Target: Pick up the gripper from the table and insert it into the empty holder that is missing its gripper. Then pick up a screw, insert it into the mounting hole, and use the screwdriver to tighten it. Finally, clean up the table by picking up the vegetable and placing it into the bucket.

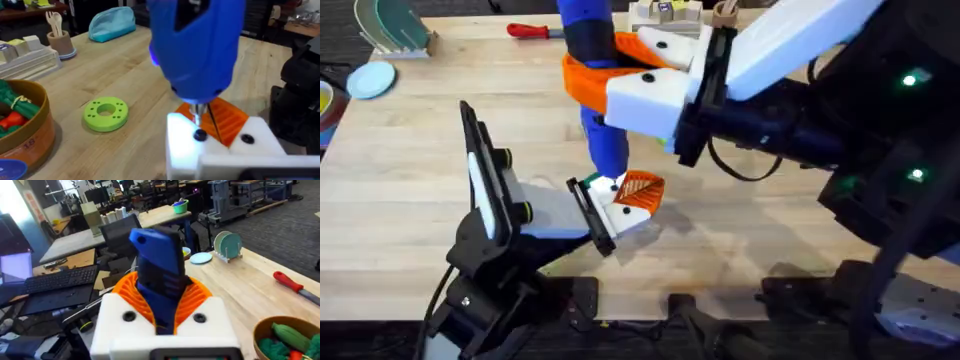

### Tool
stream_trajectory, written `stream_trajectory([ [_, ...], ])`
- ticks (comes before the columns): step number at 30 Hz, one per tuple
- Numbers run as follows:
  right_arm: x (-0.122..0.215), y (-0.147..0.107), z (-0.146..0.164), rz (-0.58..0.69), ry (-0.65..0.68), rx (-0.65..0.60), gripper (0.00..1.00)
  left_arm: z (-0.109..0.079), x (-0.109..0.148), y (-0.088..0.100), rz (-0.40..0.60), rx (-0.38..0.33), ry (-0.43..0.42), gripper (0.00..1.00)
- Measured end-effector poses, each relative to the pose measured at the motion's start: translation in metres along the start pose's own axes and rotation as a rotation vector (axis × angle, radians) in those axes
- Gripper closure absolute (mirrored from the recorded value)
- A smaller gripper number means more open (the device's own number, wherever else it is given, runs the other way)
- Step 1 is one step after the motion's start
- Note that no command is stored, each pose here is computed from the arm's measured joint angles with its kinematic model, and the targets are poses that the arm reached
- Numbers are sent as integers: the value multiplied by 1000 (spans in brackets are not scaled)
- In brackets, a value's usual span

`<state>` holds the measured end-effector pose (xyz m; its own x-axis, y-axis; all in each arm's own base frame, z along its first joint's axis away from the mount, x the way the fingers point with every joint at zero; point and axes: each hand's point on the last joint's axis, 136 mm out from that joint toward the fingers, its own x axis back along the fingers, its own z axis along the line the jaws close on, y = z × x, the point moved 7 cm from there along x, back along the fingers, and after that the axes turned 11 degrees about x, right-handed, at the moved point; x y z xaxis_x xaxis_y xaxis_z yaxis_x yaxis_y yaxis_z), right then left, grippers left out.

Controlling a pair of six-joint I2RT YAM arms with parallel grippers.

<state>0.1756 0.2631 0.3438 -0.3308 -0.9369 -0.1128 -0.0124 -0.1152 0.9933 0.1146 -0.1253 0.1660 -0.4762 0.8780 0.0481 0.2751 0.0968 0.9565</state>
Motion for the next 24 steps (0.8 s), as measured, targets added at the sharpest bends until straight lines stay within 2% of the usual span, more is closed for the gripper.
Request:
stream_trajectory([
  [13,-7,-10,2,26,15,-24,874,0,0,0,0,1,0,984],
  [24,-7,-4,3,-6,18,-19,877,0,0,0,0,1,0,984],
])
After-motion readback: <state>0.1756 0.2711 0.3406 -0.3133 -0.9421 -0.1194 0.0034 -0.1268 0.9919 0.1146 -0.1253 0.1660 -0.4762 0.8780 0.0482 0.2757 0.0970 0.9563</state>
